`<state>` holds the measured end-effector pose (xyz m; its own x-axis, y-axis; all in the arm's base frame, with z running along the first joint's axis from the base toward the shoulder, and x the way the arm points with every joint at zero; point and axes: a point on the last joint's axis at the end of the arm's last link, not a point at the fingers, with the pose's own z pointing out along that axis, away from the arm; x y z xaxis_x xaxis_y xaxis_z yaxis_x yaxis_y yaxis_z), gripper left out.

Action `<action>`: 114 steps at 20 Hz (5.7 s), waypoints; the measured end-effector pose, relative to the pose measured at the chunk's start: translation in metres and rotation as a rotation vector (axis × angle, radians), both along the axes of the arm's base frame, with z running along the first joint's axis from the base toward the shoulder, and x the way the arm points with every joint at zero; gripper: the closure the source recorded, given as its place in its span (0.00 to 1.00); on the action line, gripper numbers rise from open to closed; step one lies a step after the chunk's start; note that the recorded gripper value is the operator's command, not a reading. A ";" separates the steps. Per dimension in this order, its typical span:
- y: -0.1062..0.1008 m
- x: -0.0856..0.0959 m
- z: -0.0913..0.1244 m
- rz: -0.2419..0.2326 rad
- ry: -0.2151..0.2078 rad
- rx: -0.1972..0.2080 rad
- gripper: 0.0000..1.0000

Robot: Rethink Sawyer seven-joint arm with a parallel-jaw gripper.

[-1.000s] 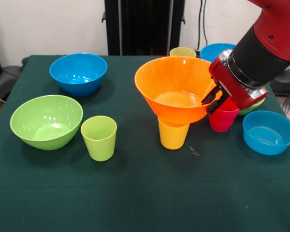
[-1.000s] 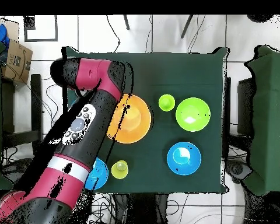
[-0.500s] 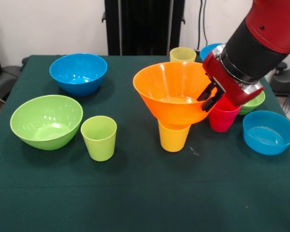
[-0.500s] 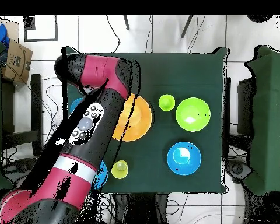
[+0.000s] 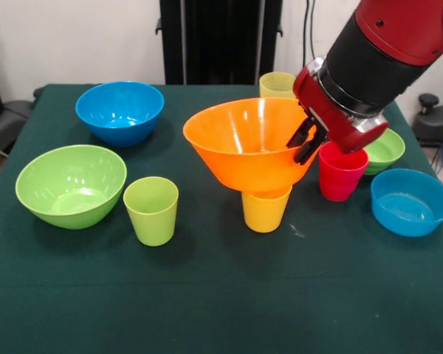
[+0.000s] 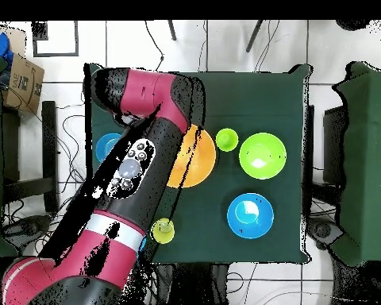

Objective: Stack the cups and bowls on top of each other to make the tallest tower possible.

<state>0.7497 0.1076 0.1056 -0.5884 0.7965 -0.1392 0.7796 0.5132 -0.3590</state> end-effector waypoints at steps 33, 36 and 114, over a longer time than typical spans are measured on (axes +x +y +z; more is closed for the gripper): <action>0.013 -0.010 -0.032 0.058 0.048 -0.015 1.00; 0.018 -0.010 -0.033 0.067 0.048 -0.016 1.00; 0.045 -0.029 -0.028 0.137 0.132 -0.057 1.00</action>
